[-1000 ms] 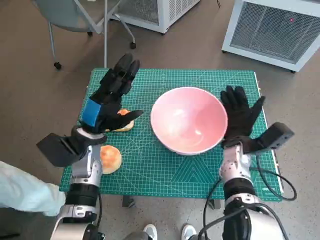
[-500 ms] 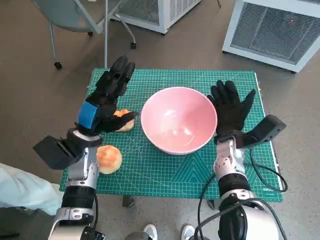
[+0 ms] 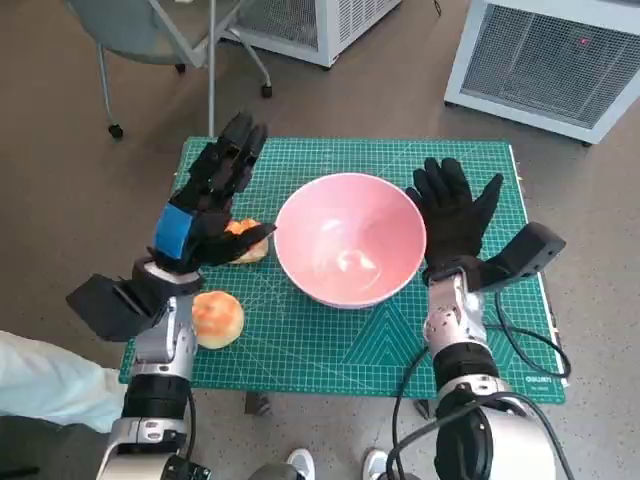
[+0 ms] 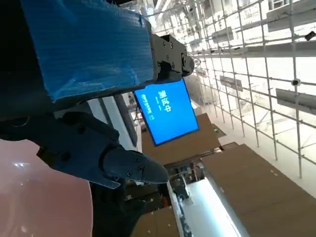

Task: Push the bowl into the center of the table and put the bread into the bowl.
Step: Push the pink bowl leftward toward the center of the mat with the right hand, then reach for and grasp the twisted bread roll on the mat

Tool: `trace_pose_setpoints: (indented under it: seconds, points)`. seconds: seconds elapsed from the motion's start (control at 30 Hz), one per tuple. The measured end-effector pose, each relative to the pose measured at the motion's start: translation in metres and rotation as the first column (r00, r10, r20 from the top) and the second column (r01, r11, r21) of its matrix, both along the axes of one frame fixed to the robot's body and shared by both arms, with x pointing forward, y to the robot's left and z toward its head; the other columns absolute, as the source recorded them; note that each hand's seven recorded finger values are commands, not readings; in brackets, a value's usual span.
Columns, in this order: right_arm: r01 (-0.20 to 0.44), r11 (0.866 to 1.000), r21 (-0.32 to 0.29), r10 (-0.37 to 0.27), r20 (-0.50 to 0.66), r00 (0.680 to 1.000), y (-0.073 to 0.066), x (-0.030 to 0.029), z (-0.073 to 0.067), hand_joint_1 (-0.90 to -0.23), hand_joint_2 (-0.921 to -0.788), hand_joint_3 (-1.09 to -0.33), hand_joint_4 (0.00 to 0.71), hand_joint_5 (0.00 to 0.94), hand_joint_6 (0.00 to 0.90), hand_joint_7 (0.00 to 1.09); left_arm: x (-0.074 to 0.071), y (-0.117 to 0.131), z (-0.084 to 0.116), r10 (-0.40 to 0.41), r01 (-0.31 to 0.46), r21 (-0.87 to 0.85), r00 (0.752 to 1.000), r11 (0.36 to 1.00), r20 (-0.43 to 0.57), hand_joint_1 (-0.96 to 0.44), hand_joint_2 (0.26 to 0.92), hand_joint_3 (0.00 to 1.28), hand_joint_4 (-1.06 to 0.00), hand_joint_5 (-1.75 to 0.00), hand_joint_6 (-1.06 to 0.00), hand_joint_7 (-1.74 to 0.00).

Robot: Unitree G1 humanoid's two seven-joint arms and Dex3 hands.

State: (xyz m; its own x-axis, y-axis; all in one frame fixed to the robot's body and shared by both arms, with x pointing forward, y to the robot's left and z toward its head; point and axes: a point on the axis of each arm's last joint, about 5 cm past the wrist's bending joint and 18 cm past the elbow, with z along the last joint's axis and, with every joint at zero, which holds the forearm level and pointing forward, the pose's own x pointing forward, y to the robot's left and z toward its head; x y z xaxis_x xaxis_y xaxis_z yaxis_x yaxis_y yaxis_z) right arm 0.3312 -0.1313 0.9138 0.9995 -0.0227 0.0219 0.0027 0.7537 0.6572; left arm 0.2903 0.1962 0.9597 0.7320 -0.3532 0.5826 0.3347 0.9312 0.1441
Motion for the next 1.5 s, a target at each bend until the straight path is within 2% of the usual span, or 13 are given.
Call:
trace_pose_setpoints:
  seconds: [0.1,0.2,0.27,0.33,0.4,0.5,0.63,0.77,0.87,1.1,1.17,1.33,1.5]
  points:
    - [0.007,0.999,-0.031,-0.006,0.021,1.0,-0.004,0.001,0.003,-0.62,-0.921,-0.858,0.246,0.0,0.228,0.31,0.0,0.0,0.0,0.0,0.0,0.001,1.0,1.0,-0.002,-0.37,0.921,0.09,-0.15,0.0,-0.22,-0.01]
    - [0.015,0.994,-0.104,-0.007,0.076,0.997,-0.007,0.0028,0.009,-0.616,-0.921,-0.863,0.243,0.0,0.229,0.3,0.0,0.0,-0.001,0.001,-0.001,0.001,1.0,1.0,-0.004,-0.37,0.921,0.09,-0.15,0.0,-0.22,-0.01]
    - [0.027,0.984,-0.179,-0.003,0.132,0.991,-0.009,0.0035,0.014,-0.614,-0.921,-0.872,0.241,0.0,0.22,0.3,0.0,-0.001,-0.001,0.001,-0.001,0.0,1.0,1.0,-0.005,-0.37,0.921,0.09,-0.15,0.0,-0.22,-0.01]
    - [0.044,0.962,-0.27,0.011,0.2,0.98,-0.012,0.0036,0.019,-0.614,-0.921,-0.876,0.237,0.0,0.212,0.29,0.0,-0.002,-0.001,-0.001,0.001,-0.001,1.0,1.0,-0.007,-0.37,0.921,0.09,-0.15,0.0,-0.22,-0.01]
    - [0.068,0.93,-0.361,0.035,0.27,0.962,-0.015,0.0031,0.024,-0.615,-0.921,-0.878,0.231,0.0,0.205,0.29,0.001,-0.003,-0.002,-0.003,0.003,-0.002,1.0,1.0,-0.01,-0.37,0.921,0.1,-0.15,0.0,-0.22,-0.01]
    - [0.113,0.869,-0.481,0.083,0.366,0.927,-0.021,0.001,0.031,-0.648,-0.921,-0.858,0.221,0.0,0.195,0.29,0.002,-0.004,-0.002,-0.006,0.006,-0.008,1.0,1.0,-0.013,-0.37,0.921,0.1,-0.15,0.0,-0.22,-0.01]
    - [0.171,0.805,-0.568,0.133,0.453,0.881,-0.029,-0.0033,0.036,-0.7,-0.921,-0.827,0.211,0.0,0.184,0.29,0.003,-0.007,-0.002,-0.014,0.013,-0.015,1.0,1.0,-0.014,-0.38,0.921,0.09,-0.15,0.0,-0.22,-0.01]
    - [0.224,0.766,-0.603,0.17,0.526,0.834,-0.035,-0.0098,0.041,-0.739,-0.921,-0.807,0.195,0.0,0.16,0.29,0.005,-0.01,-0.002,-0.031,0.03,-0.02,0.999,0.999,-0.017,-0.39,0.921,0.09,-0.15,0.0,-0.22,-0.01]
    - [0.255,0.756,-0.603,0.184,0.57,0.801,-0.037,-0.0145,0.045,-0.746,-0.921,-0.803,0.184,0.0,0.147,0.29,0.007,-0.012,-0.002,-0.046,0.046,-0.022,0.999,0.999,-0.017,-0.41,0.921,0.09,-0.15,0.0,-0.22,-0.01]
    - [0.315,0.762,-0.566,0.2,0.667,0.717,-0.04,-0.0282,0.059,-0.736,-0.921,-0.779,0.178,0.0,0.09,0.4,0.011,-0.018,0.001,-0.099,0.099,-0.029,0.995,0.995,-0.004,-0.42,0.921,0.09,-0.14,0.0,-0.22,0.0]
    - [0.323,0.764,-0.558,0.201,0.682,0.703,-0.04,-0.0315,0.063,-0.736,-0.921,-0.77,0.178,0.0,0.079,0.43,0.012,-0.019,0.002,-0.111,0.111,-0.029,0.994,0.993,0.002,-0.42,0.921,0.09,-0.14,0.0,-0.22,0.0]
    - [0.345,0.755,-0.558,0.217,0.709,0.671,-0.041,-0.039,0.07,-0.738,-0.921,-0.753,0.178,0.0,0.051,0.5,0.013,-0.023,0.005,-0.135,0.135,-0.02,0.991,0.991,0.016,-0.42,0.921,0.09,-0.14,0.0,-0.22,0.0]
    - [0.363,0.738,-0.568,0.228,0.717,0.659,-0.042,-0.0432,0.074,-0.745,-0.921,-0.747,0.178,0.0,0.043,0.52,0.013,-0.025,0.008,-0.152,0.153,-0.01,0.988,0.988,0.031,-0.43,0.921,0.1,-0.14,0.0,-0.22,0.0]
